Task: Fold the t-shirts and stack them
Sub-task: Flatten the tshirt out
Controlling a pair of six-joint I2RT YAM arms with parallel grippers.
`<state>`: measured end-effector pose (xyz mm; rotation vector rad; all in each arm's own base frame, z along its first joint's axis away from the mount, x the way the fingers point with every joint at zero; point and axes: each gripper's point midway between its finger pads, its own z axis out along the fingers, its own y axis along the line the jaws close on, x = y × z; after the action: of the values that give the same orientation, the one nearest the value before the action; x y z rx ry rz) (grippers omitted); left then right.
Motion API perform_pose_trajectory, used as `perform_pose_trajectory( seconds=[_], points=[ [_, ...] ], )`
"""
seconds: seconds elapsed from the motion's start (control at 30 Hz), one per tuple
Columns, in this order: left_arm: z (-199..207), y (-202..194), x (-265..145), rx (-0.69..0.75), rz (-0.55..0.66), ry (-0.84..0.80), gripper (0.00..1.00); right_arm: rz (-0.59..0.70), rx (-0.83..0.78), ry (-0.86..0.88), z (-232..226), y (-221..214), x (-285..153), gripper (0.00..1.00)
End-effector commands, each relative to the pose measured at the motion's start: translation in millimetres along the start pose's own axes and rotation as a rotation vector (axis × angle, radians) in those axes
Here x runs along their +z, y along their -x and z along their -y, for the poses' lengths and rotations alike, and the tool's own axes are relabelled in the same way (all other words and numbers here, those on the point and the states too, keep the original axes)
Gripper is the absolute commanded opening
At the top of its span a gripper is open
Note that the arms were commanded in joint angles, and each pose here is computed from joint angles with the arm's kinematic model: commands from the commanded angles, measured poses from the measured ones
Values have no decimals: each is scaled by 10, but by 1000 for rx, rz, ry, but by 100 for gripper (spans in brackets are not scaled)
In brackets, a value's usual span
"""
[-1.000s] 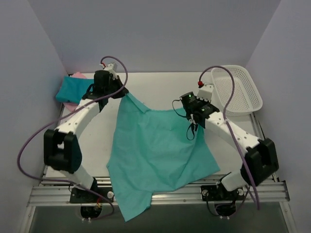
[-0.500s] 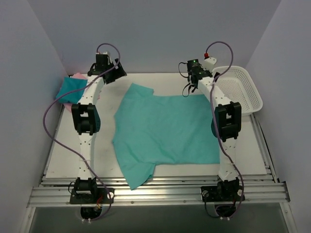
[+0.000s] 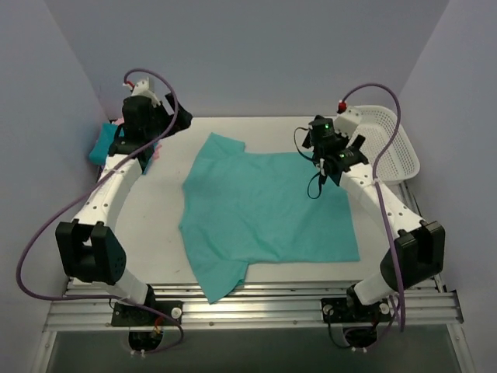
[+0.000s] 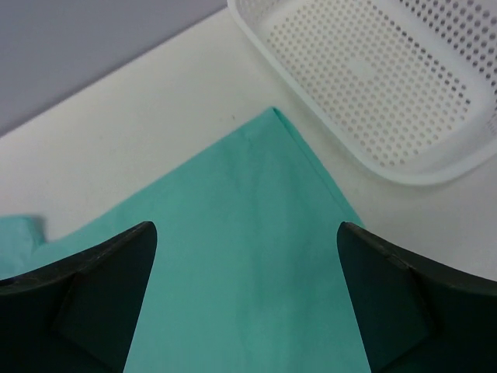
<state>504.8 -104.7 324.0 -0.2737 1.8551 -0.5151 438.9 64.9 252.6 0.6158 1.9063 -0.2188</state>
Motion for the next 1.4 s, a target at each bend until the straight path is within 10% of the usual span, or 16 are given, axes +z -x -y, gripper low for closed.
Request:
perform_pose_trajectory(
  seconds=[0.0, 0.07, 0.1, 0.17, 0.3, 0.53, 1.37],
  points=[
    [-277, -622, 153, -13, -51, 38, 94, -71, 32, 111, 98, -399, -24, 96],
    [-391, -1049, 267, -23, -130, 50, 94, -108, 3, 107, 245, -698, 95, 87],
    [-395, -1154, 330, -32, -152, 39, 97, -149, 1, 126, 269, -777, 173, 56],
    [-430, -1527, 516, -64, -249, 8, 100, -176, -15, 118, 253, -803, 276, 37],
    [-388, -1789, 822, -83, -289, -46, 78, -241, -71, 73, 162, -993, 590, 0],
    [-373, -1957, 1161, -78, -327, -56, 22, -303, -88, -16, 25, -1169, 1235, 0],
    [-739, -2380, 1417, 16, -430, 105, 15, -378, -11, -144, 252, -1538, 2120, 0]
  ],
)
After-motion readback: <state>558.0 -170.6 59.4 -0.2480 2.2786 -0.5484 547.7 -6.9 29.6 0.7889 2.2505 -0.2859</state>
